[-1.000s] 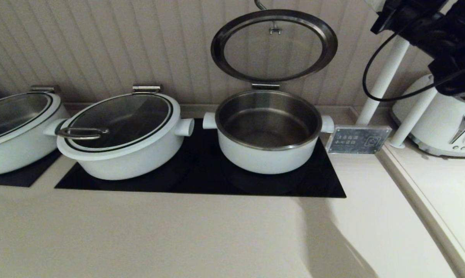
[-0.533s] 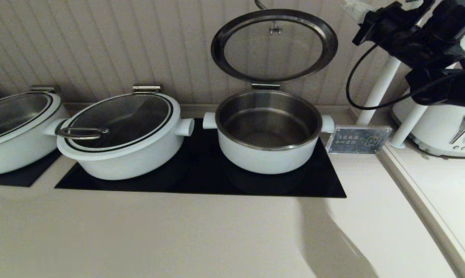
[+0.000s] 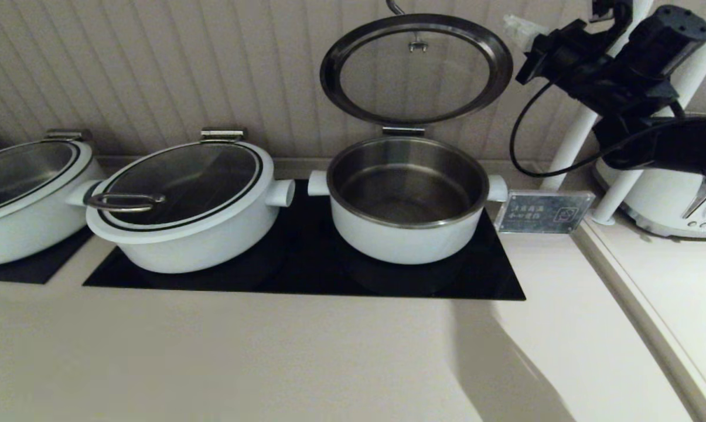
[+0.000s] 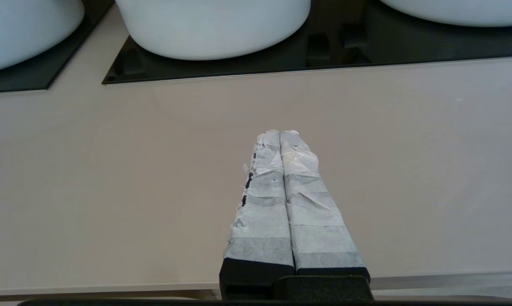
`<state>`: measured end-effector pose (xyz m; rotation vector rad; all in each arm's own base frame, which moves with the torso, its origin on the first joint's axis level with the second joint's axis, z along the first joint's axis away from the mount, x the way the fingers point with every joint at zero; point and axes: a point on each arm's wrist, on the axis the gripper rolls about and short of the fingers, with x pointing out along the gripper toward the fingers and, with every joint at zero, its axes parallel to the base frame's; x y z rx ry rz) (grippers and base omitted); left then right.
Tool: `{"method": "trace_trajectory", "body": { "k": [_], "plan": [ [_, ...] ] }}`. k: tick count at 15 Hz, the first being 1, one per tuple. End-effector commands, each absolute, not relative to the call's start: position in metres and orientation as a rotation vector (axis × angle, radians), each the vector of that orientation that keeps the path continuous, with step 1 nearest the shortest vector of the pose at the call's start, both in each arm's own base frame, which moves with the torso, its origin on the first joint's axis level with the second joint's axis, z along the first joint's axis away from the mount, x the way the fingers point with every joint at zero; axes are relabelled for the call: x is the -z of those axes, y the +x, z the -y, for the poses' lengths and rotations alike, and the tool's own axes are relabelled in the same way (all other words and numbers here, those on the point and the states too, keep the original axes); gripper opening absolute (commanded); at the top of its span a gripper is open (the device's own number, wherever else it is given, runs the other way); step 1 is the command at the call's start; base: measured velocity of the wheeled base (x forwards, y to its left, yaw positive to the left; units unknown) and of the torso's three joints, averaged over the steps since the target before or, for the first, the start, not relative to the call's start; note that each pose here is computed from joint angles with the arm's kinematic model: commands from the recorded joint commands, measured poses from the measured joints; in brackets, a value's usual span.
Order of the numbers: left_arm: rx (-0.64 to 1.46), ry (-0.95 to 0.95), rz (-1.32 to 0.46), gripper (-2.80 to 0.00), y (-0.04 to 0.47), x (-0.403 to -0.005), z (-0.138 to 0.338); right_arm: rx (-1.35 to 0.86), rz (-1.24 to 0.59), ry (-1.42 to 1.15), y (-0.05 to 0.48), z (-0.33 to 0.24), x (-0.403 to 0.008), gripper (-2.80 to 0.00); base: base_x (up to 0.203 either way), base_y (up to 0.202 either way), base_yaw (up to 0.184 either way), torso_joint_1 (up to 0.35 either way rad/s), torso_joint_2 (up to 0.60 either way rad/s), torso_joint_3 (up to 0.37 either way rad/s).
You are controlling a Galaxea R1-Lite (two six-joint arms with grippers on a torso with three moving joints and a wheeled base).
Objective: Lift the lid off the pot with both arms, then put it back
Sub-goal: Close the pot lid
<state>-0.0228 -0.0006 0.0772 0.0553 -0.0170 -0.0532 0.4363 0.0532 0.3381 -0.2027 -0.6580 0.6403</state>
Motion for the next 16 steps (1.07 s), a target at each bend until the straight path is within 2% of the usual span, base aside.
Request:
{"method": "trace_trajectory", "body": {
  "k": [1, 16],
  "plan": [
    [0.054, 0.055, 0.017, -2.8, -0.023, -0.077, 0.001, -0.664, 0.655, -0.197, 0.439, -0.062, -0.333, -2.8, 0.0, 0.0, 0.0, 0.0, 0.0, 0.0],
    [0.053, 0.055, 0.017, -2.8, -0.023, -0.077, 0.001, -0.763, 0.645, -0.191, 0.424, -0.072, -0.345, -2.8, 0.0, 0.0, 0.0, 0.0, 0.0, 0.0]
  ]
}}
